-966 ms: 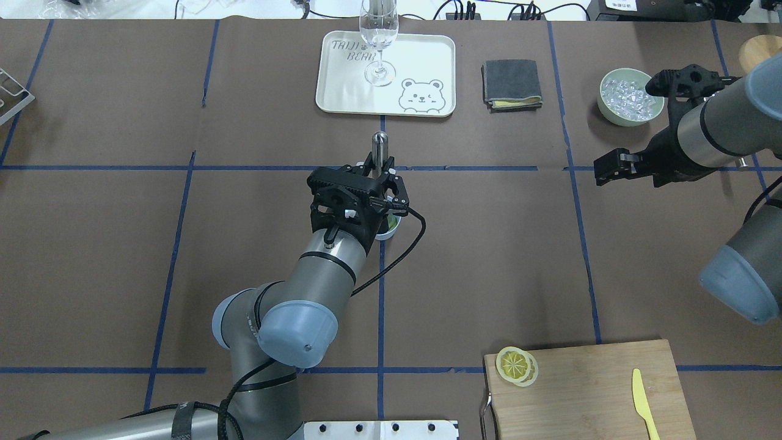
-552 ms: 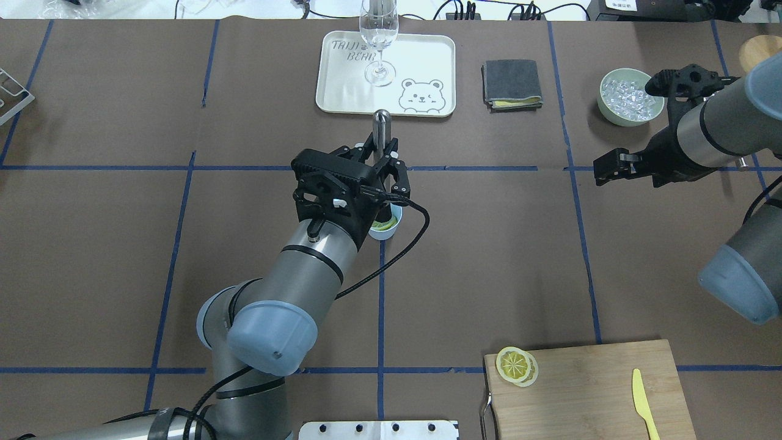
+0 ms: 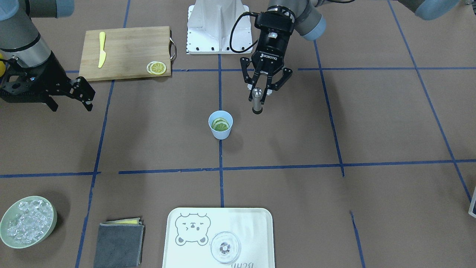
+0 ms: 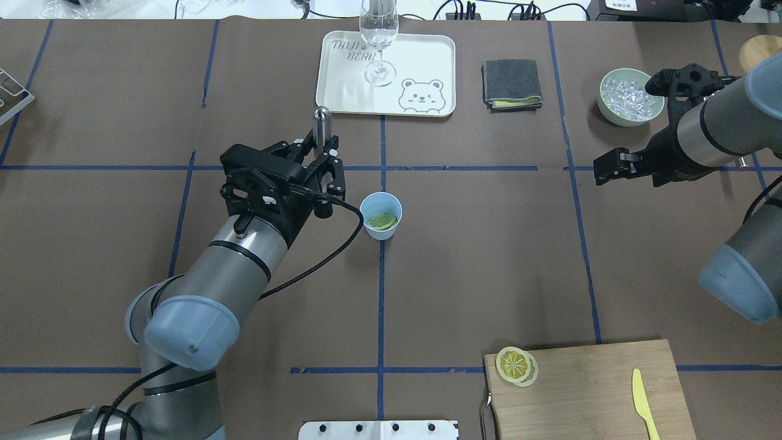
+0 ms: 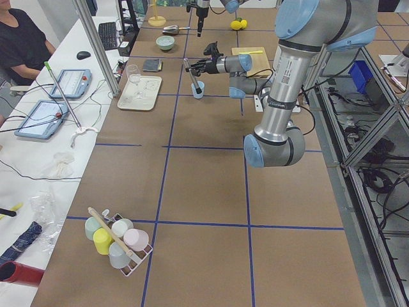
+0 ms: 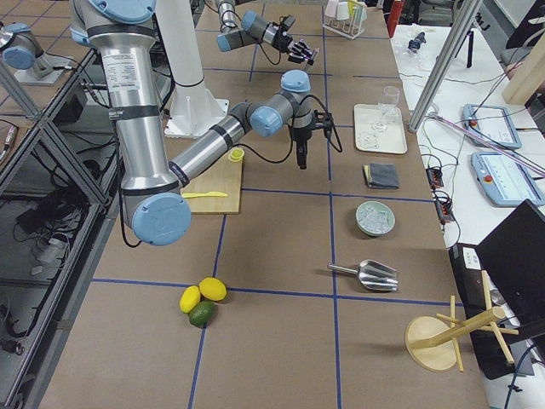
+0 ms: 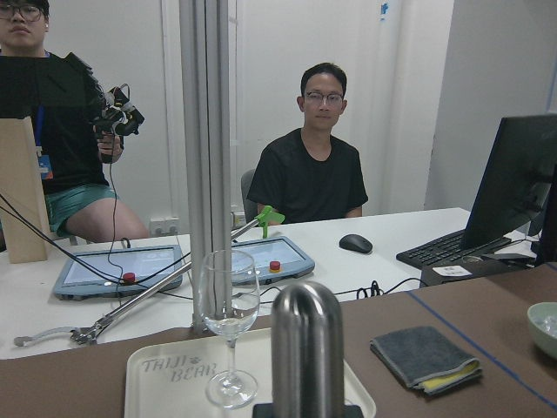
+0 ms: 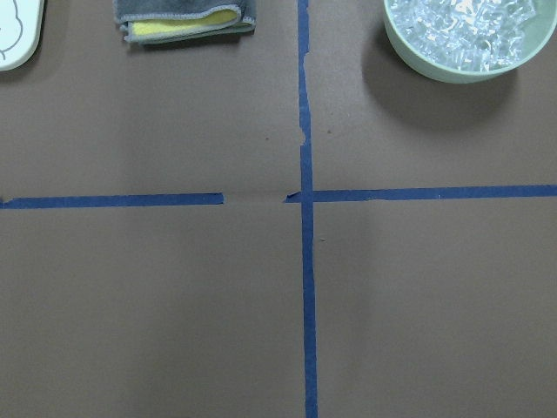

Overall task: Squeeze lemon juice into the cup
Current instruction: 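Lift the muddler out of the cup and carry it back with the left gripper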

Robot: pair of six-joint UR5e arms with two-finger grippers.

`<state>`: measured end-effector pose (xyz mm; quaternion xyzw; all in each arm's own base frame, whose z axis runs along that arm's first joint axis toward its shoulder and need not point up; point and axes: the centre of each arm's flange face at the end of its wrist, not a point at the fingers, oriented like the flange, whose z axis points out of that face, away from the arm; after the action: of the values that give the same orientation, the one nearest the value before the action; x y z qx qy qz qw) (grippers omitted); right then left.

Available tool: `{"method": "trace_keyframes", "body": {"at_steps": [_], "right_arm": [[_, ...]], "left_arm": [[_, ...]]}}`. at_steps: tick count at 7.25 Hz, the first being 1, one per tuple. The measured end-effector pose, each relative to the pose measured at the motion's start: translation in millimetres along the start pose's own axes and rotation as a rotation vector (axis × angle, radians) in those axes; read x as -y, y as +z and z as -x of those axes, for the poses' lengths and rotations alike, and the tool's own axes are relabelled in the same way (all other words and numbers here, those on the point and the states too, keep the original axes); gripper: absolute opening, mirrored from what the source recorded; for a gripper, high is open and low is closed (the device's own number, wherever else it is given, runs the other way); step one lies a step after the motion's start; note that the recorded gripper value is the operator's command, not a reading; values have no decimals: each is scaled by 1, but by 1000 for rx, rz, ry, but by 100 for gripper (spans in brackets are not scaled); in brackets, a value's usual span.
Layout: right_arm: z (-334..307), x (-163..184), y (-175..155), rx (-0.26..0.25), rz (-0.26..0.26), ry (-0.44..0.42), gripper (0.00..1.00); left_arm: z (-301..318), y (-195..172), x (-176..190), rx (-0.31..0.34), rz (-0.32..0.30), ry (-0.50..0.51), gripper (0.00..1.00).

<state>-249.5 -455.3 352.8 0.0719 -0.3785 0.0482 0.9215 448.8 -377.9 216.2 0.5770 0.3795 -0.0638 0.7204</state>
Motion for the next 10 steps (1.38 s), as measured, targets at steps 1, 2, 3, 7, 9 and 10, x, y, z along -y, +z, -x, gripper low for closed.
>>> {"method": "trace_keyframes", "body": {"at_steps": [1,2,3,7,9,10], "right_arm": [[0,0,0,0,0,1,100],[0,0,0,1,0,2,100],[0,0,0,1,-1,2,100],[-1,1,3,-4,3,5,100],[-2,1,5,-7,6,7,100],[-3,1,6,-8,9,7,100]], "left_arm": [[49,11,-14,13,73,43,0],[96,19,-18,18,143,64,0],[149,27,-15,-4,245,54,0],[334,10,-77,-34,796,-113,0],[348,12,-106,39,1037,-233,0],[353,19,-115,76,1089,-283,0]]}}
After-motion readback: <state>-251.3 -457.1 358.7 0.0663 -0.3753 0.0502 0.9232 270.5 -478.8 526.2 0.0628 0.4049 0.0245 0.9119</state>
